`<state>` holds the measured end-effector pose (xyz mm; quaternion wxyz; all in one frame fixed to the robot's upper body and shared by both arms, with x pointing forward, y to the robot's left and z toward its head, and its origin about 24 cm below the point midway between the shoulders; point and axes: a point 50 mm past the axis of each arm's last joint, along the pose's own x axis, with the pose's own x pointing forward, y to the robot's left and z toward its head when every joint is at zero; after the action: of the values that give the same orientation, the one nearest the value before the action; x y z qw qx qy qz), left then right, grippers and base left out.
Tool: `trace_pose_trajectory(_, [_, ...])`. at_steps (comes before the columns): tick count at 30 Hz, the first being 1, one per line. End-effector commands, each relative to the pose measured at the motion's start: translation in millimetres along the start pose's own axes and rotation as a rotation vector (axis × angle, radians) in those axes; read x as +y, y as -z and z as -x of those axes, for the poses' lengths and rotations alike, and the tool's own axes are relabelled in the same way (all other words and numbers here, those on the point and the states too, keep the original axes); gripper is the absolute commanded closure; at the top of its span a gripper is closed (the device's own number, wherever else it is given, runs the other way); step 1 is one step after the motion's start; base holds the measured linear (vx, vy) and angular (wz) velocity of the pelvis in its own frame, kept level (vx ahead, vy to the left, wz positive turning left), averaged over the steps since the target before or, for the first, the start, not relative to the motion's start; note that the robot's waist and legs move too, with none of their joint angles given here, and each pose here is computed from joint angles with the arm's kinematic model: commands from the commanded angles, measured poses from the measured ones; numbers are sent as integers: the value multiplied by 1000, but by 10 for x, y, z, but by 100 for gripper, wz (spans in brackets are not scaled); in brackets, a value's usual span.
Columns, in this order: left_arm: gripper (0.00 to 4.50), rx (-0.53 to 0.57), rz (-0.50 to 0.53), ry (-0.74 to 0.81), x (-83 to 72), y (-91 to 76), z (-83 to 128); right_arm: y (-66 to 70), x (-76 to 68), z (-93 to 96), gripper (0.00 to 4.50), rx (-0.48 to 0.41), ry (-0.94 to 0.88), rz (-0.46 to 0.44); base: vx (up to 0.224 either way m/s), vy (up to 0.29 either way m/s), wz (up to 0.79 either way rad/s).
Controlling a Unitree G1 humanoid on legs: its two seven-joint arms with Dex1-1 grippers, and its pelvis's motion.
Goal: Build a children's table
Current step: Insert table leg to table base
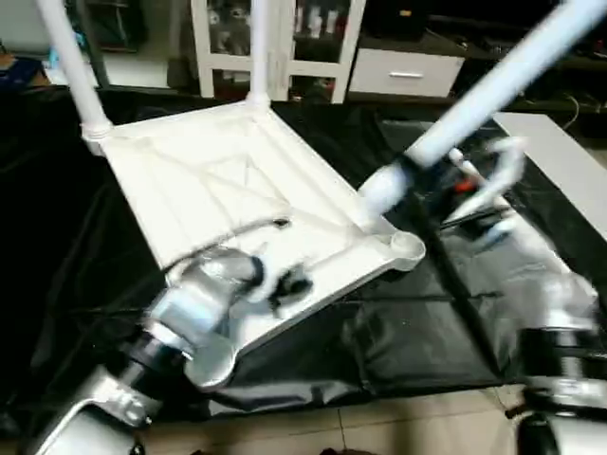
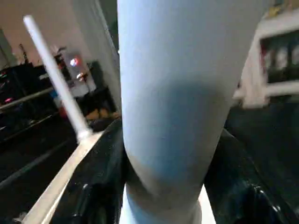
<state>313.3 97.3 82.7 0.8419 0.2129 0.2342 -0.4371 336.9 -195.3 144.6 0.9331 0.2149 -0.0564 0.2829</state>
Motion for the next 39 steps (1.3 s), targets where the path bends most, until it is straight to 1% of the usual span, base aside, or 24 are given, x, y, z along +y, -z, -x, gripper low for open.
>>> trace_pose_trajectory(1, [203, -109, 28, 20, -29, -280, 11, -78, -89, 87, 266, -15, 70, 51, 0, 0, 0])
trace_pose_trajectory(3, [184, -154, 57, 46, -65, -405, -6, -107, -134, 121, 266, -17, 113, 94, 0, 0, 0])
trace_pose_trajectory(4, [184, -167, 58, 63, -90, -442, -18, -110, -143, 138, 266, -11, 122, 102, 0, 0, 0])
trace_pose_trajectory(6, [162, -180, 33, 84, -152, -507, -69, -116, -158, 198, 266, 7, 151, 114, 0, 0, 0])
trace_pose_trajectory(7, [157, -181, 24, 85, -162, -514, -80, -118, -159, 211, 266, 11, 155, 114, 0, 0, 0])
trace_pose_trajectory(9, [141, -161, 20, 168, -337, -528, -134, -112, -167, 310, 266, 29, 176, 117, 0, 0, 0])
trace_pose_trajectory(11, [134, -147, 21, 202, -412, -522, -145, -107, -169, 347, 266, 35, 183, 120, 0, 0, 0])
trace_pose_trajectory(12, [131, -120, 4, 238, -490, -490, -153, -98, -175, 383, 266, 45, 194, 124, 0, 0, 0])
trace_pose_trajectory(14, [131, -82, -12, 261, -556, -436, -162, -81, -182, 419, 266, 58, 205, 131, 0, 0, 0])
trace_pose_trajectory(16, [131, -45, -30, 239, -560, -352, -195, -54, -190, 454, 266, 70, 218, 142, 0, 0, 0])
trace_pose_trajectory(17, [131, -10, -31, 237, -559, -264, -219, -39, -200, 480, 266, 75, 230, 145, 0, 0, 0])
trace_pose_trajectory(20, [131, 23, -33, 230, -554, -192, -236, -31, -208, 498, 266, 79, 244, 148, 0, 0, 0])
trace_pose_trajectory(21, [148, 31, -34, 230, -552, -176, -239, -29, -207, 501, 266, 80, 247, 149, 0, 0, 0])
trace_pose_trajectory(22, [148, 46, -38, 214, -537, -143, -249, -24, -205, 505, 266, 84, 254, 154, 0, 0, 0])
trace_pose_trajectory(23, [158, 53, -39, 204, -527, -128, -254, -21, -204, 506, 266, 87, 257, 158, 0, 0, 0])
trace_pose_trajectory(24, [169, 73, -67, 162, -476, -90, -260, -11, -189, 500, 266, 87, 257, 157, 0, 0, 0])
trace_pose_trajectory(25, [169, 73, -67, 162, -476, -90, -260, -11, -189, 500, 266, 87, 257, 157, 0, 0, 0])
trace_pose_trajectory(26, [179, 73, -70, 141, -447, -88, -259, -8, -181, 495, 266, 86, 256, 155, 0, 0, 0])
trace_pose_trajectory(27, [201, 72, -70, 135, -435, -89, -257, -6, -177, 492, 266, 86, 254, 155, 0, 0, 0])
trace_pose_trajectory(31, [214, 55, -70, 101, -360, -120, -228, 4, -160, 478, 266, 86, 250, 153, 0, 0, 0])
trace_pose_trajectory(33, [240, 39, -54, 97, -349, -141, -222, 3, -158, 475, 266, 85, 249, 153, 0, 0, 0])
trace_pose_trajectory(35, [247, 25, -46, 95, -340, -174, -212, 1, -157, 471, 266, 84, 249, 154, 0, 0, 0])
trace_pose_trajectory(36, [266, 24, -51, 98, -347, -187, -213, -1, -158, 470, 266, 85, 249, 155, 0, 0, 0])
trace_pose_trajectory(39, [278, 34, -58, 111, -382, -182, -233, 3, -155, 470, 266, 88, 250, 156, 0, 0, 0])
